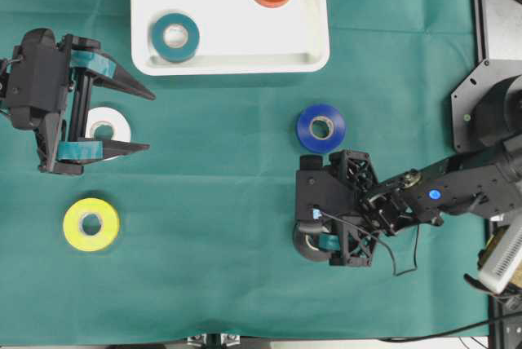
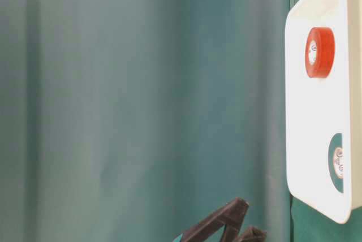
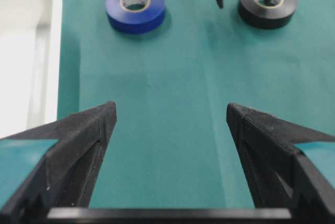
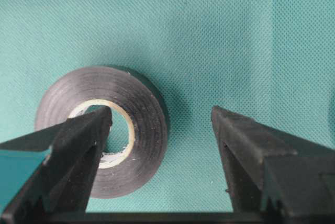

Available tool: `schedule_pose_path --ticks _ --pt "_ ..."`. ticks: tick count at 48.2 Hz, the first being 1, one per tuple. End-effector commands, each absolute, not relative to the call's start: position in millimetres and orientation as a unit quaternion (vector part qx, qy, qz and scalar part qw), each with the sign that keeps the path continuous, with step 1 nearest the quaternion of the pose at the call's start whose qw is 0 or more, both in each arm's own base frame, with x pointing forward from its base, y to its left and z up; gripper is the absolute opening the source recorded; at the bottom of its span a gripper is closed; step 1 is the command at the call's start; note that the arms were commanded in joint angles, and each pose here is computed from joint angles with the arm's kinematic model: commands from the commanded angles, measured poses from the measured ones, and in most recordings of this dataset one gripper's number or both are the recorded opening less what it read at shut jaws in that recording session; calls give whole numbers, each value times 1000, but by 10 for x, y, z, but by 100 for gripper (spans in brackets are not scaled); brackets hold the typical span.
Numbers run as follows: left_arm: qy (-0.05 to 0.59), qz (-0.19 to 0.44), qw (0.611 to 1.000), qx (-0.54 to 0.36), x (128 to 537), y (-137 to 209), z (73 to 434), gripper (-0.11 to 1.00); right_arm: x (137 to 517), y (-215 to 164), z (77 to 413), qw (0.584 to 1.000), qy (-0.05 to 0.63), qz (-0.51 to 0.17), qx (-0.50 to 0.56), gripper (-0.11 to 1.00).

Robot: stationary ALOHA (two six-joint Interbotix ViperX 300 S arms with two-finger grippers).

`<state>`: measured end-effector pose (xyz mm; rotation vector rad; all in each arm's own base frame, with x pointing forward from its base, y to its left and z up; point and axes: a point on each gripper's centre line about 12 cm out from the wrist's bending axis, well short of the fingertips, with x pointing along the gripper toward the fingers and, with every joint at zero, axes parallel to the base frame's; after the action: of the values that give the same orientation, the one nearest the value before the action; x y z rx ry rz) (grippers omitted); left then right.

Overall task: Put the tape alternately from left to right into the white case.
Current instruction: 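Lower the right gripper and grasp the black roll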

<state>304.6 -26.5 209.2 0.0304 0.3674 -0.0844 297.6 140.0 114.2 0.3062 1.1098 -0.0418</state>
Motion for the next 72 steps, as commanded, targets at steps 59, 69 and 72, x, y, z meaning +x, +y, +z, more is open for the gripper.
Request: schedule_pose_path --ticks 59,69,72 --pt "170 -42 984 13 3075 -271 2170 81 3072 1476 1414 858 486 6 165 21" --pt "169 -42 985 13 3078 -271 2176 81 3036 1446 1771 880 442 30 170 21" --pt "169 -42 985 13 3078 -271 2176 81 3008 1424 1863 887 430 36 166 21"
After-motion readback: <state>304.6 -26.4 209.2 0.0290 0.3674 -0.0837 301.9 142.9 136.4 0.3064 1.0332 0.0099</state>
